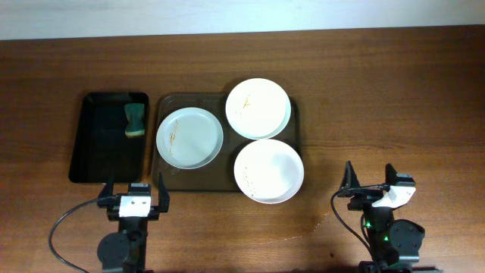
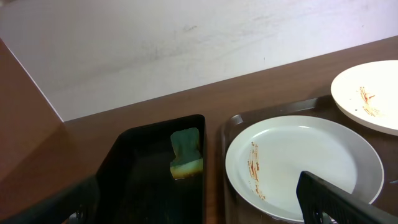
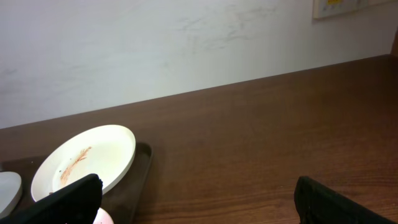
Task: Clean dirty plates on tray and stack at the side
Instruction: 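Raise both arms from rest toward the trays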
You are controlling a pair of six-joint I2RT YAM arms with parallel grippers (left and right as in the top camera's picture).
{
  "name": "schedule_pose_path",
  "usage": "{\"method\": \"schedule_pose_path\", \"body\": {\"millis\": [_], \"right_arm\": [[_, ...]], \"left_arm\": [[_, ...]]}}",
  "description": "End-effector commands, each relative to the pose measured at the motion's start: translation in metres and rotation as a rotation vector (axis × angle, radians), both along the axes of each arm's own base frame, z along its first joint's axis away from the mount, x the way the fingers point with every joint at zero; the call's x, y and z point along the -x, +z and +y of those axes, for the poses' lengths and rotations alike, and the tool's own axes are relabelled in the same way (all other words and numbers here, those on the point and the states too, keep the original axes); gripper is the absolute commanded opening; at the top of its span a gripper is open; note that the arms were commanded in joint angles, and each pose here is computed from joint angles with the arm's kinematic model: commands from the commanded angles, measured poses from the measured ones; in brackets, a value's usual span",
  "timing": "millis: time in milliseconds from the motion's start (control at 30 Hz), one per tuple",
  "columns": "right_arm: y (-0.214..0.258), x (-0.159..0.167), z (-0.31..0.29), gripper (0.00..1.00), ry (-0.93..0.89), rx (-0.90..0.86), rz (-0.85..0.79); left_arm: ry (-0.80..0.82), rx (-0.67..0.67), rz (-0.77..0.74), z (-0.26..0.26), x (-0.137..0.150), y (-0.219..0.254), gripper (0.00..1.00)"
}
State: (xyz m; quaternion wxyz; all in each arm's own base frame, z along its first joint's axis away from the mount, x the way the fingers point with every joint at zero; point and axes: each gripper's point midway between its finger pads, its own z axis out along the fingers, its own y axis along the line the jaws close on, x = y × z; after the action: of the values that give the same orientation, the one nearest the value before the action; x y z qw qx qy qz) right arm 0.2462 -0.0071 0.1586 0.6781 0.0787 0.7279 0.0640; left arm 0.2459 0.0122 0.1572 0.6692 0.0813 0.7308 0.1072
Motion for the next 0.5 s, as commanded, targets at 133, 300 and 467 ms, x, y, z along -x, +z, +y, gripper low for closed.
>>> {"method": "schedule_pose_path", "body": {"millis": [133,300,467], "right_arm": [[-0.0023,0.0001,0.0012,0.98,0.006,0.007,0.003],[-0.0023,0.0001,0.0012,0.98,0.006,0.007,0.003],[-0.0023,0.0001,0.0012,0.98,0.006,0.006,0.003]], "left_arm": [[-0.024,-0.014,-0.002,-0.0042,0.0001,-0.0007,0.99],[-0.023,-0.015,-0.004,-0.0041,0.0001,-0.0004,0.99],[-0.021,-0.015,-0.001,-0.0037,0.0001,-0.0011,0.99]]}}
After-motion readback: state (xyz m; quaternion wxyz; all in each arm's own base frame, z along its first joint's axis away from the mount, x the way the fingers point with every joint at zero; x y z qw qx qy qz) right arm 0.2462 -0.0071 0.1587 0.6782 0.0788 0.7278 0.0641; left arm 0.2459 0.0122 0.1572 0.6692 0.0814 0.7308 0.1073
